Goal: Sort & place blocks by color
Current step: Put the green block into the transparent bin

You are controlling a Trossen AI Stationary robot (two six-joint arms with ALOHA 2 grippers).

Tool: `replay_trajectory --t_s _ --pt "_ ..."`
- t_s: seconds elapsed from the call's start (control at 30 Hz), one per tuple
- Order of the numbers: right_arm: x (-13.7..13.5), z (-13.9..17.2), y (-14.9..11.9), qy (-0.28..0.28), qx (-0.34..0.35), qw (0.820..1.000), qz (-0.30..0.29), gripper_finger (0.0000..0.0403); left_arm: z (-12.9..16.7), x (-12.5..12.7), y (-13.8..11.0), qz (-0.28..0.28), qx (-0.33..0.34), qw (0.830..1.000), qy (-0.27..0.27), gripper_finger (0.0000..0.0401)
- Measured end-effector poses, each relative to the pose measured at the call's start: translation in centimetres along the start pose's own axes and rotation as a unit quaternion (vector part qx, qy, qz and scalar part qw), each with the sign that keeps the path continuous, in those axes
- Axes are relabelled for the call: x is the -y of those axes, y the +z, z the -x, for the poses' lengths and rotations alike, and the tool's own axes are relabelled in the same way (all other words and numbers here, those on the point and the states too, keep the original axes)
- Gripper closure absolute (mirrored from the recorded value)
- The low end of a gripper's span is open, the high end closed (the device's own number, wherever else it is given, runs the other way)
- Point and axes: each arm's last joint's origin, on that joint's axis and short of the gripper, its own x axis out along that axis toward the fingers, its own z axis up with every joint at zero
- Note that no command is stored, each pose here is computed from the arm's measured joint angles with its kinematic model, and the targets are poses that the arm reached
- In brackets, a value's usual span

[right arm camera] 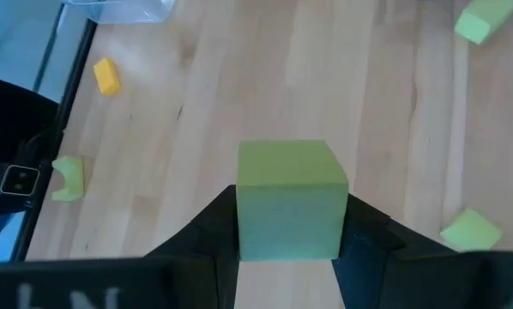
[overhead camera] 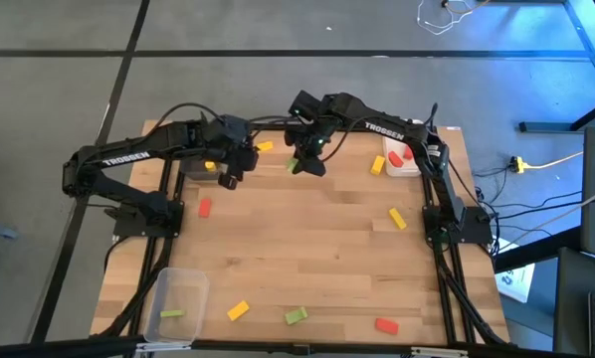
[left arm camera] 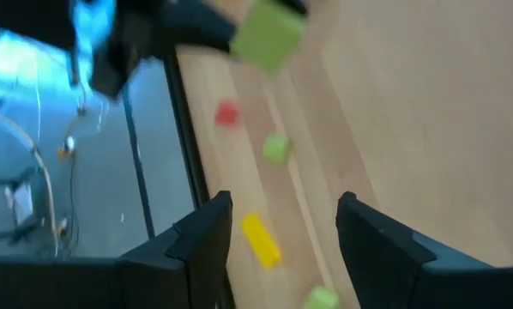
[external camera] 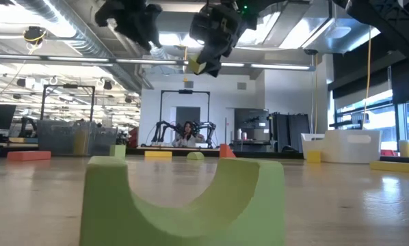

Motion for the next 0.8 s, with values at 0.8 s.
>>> replay_trajectory --t_s 0.8 --pt "-0.3 0.0 0.4 0.064 0.038 0.997 0.034 0.0269 0.6 -0.6 3.3 0.037 0.171 0.984 0.024 0.0203"
